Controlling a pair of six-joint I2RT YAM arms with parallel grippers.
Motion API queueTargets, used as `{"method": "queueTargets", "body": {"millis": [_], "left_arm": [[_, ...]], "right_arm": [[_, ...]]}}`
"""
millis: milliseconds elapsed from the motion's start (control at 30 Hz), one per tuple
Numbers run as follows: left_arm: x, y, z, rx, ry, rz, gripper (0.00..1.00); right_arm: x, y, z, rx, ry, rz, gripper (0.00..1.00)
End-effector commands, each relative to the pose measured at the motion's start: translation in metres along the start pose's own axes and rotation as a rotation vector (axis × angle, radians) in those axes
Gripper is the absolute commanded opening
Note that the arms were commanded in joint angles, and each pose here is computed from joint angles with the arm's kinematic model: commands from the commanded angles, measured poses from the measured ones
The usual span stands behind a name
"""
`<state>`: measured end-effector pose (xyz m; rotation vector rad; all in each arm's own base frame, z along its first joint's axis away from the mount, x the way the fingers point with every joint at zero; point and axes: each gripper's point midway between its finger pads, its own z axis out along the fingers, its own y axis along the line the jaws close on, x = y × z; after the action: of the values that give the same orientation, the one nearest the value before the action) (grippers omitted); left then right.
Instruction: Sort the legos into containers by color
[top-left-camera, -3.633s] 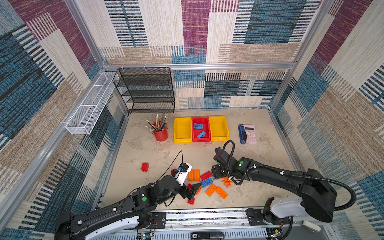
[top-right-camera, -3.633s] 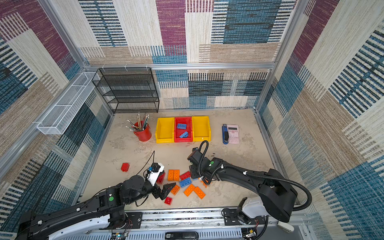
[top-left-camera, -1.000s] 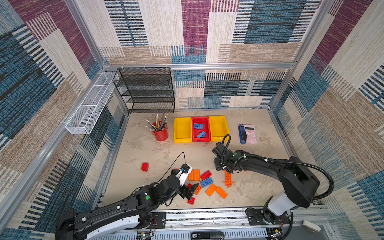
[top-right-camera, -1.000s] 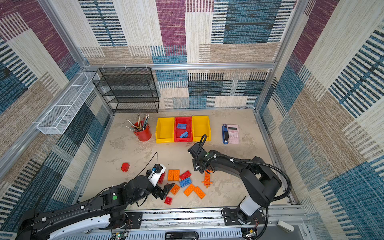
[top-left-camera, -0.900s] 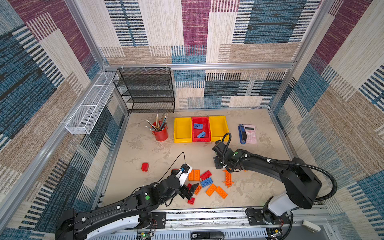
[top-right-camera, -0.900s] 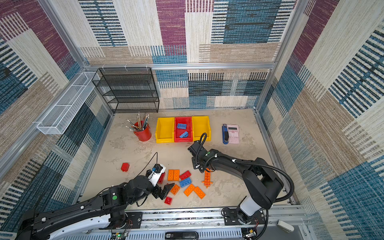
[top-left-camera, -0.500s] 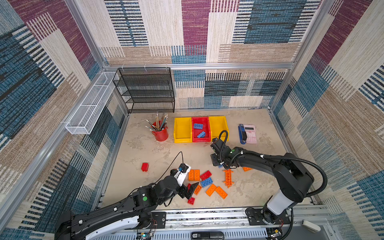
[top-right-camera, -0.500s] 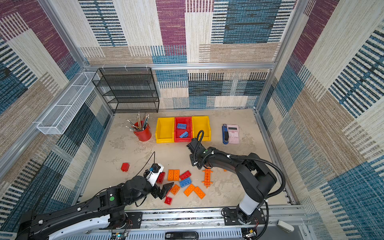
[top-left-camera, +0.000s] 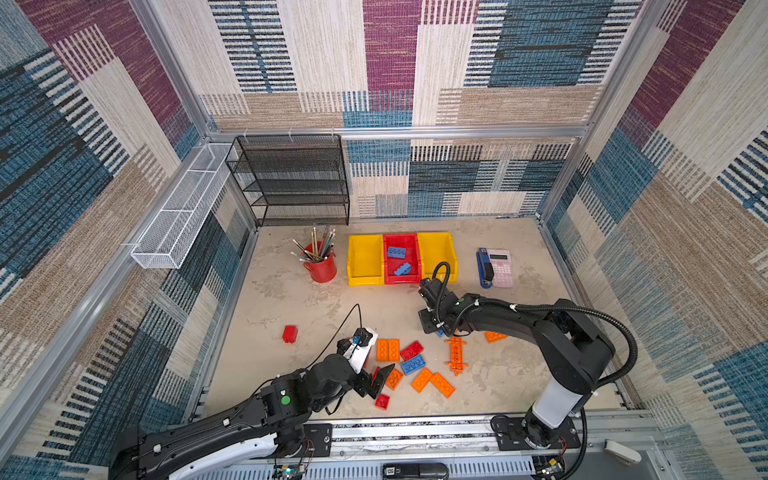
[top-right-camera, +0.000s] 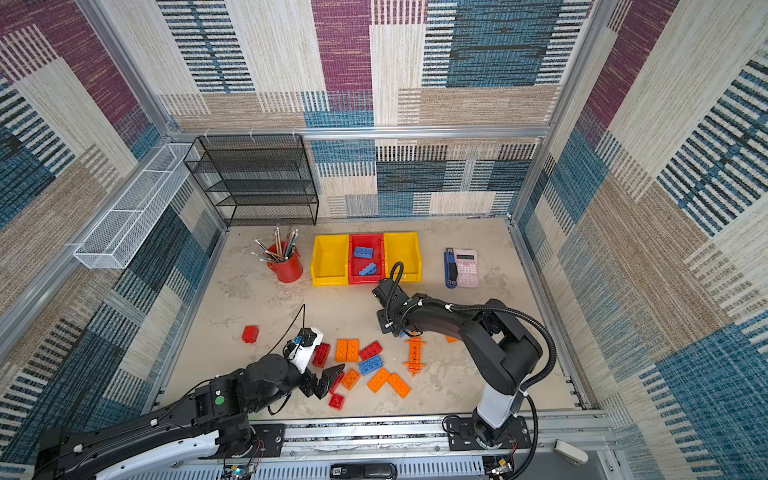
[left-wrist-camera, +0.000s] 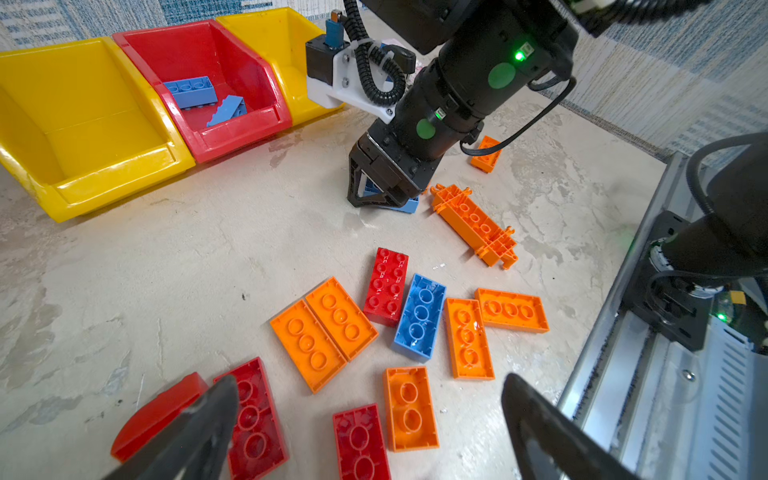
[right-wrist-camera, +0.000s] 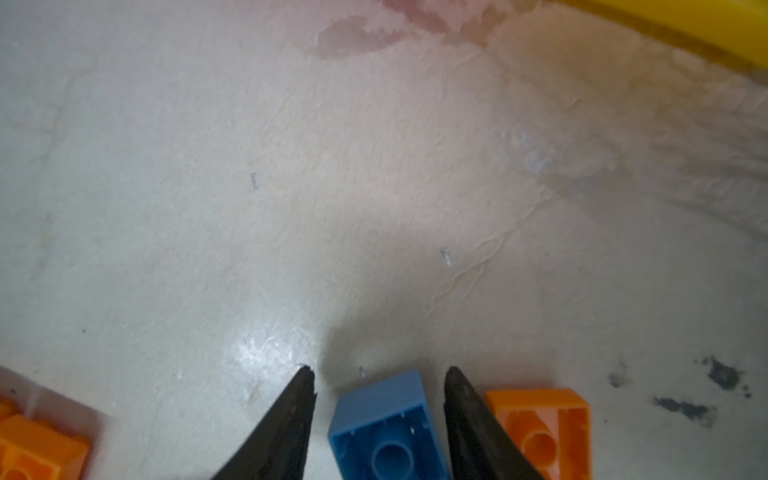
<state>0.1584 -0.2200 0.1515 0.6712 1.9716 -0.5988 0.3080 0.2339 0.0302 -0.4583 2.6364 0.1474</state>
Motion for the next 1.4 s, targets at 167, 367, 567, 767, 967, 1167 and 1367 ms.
{"method": "queueTargets", "body": {"millis": [167, 367, 567, 767, 967, 1167, 1367], "left_arm": [[0.0, 0.001, 0.001, -0.003, -0.011, -0.02, 0.99], [-0.001, 0.001, 0.001, -0.003, -0.006, -0.017, 0.99], [0.0, 0.006, 0.008, -0.024, 0.048, -0.017, 0.99], [-0.004, 0.021, 0.018, -0.036, 0.058, -0.078, 0.99], [-0.013, 0.039, 0.022, -0.047, 0.045, -0.138, 0.99], [-0.013, 0.046, 0.03, -0.057, 0.059, -0.155, 0.99], [-0.012, 0.044, 0.032, -0.043, 0.071, -0.174, 0.99]], "right_arm": [[0.014, -0.001, -0.001, -0.015, 0.023, 0.009, 0.46], [-0.002, 0.003, -0.008, -0.021, -0.002, 0.006, 0.31], [-0.084, 0.017, -0.034, -0.019, -0.164, -0.027, 0.32], [-0.176, 0.022, -0.031, -0.013, -0.264, -0.059, 0.33], [-0.227, 0.018, 0.002, -0.019, -0.271, -0.058, 0.33], [-0.245, 0.01, 0.036, 0.012, -0.247, -0.066, 0.51], [-0.258, 0.016, 0.013, -0.022, -0.294, -0.077, 0.73]]}}
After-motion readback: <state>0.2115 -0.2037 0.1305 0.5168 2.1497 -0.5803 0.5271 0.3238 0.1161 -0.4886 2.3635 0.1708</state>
